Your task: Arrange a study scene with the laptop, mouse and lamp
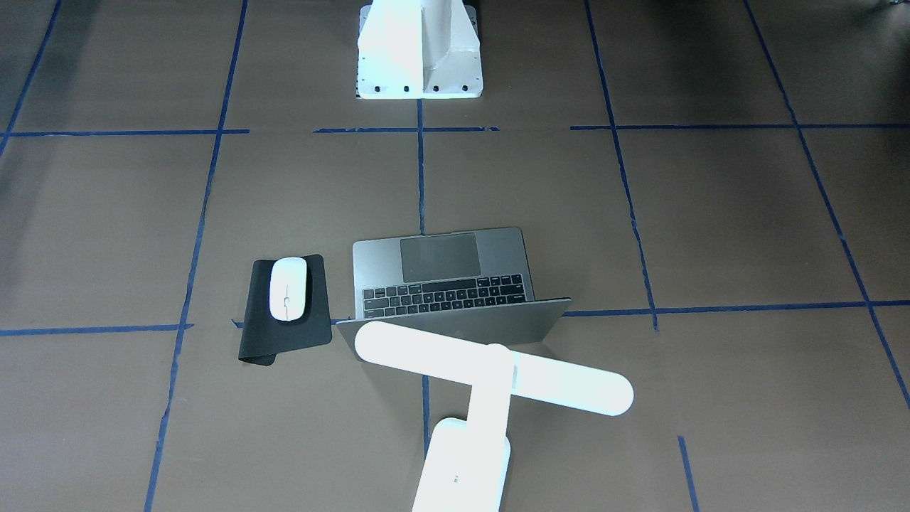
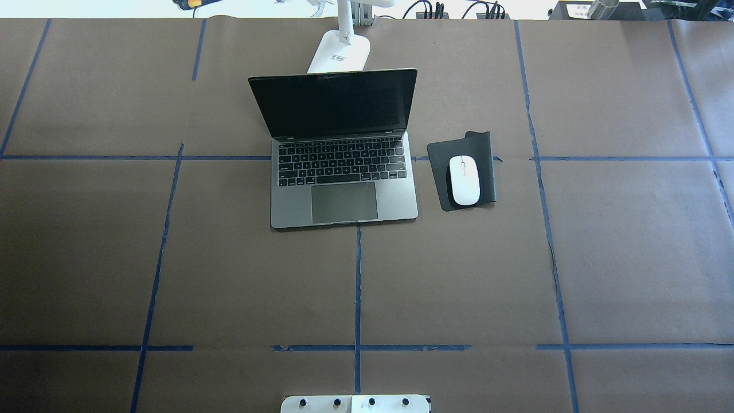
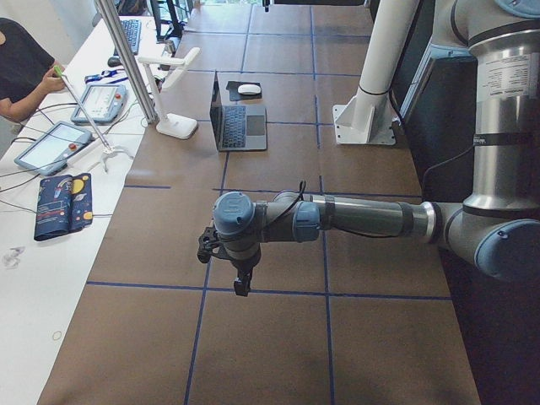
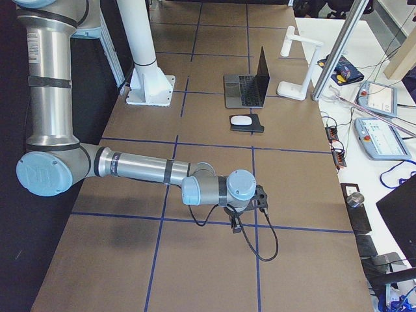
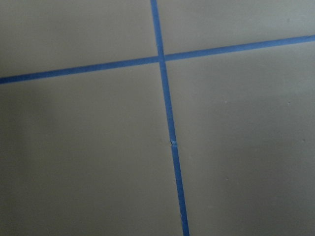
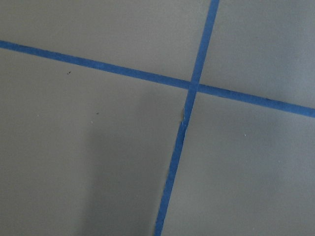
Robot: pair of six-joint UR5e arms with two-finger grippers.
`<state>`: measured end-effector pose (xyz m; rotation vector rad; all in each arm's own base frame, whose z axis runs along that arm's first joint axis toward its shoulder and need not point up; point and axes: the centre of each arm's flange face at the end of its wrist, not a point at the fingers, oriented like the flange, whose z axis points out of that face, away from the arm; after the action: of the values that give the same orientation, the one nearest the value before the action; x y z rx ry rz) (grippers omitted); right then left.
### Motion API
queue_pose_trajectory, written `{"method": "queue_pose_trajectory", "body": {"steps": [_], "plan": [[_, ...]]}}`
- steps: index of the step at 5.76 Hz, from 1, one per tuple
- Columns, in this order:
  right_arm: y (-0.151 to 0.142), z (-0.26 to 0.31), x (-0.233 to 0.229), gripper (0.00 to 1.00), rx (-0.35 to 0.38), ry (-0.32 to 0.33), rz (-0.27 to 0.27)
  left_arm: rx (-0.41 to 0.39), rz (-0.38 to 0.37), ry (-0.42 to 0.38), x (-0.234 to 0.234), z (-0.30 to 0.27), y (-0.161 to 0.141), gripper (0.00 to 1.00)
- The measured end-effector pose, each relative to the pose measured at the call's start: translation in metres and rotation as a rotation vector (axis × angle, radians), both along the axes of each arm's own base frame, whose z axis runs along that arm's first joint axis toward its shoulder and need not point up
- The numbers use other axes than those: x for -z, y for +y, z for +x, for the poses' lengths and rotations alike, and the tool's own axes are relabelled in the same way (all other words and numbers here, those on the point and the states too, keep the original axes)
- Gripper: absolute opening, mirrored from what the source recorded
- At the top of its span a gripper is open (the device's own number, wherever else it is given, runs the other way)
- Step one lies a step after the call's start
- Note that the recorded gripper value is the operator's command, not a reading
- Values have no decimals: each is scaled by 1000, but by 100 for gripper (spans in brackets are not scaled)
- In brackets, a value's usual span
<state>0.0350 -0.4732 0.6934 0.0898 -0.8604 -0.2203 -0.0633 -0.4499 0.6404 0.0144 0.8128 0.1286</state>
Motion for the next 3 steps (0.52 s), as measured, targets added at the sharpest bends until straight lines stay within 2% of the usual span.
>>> {"method": "queue_pose_trajectory", "body": {"steps": [2,3], "plan": [[11,9,17,100,26,10,-15,0,-26,0,-12,0,2,100],[16,20,36,100,60,33,-5,0,-32,0,-16,0,5,100]]}}
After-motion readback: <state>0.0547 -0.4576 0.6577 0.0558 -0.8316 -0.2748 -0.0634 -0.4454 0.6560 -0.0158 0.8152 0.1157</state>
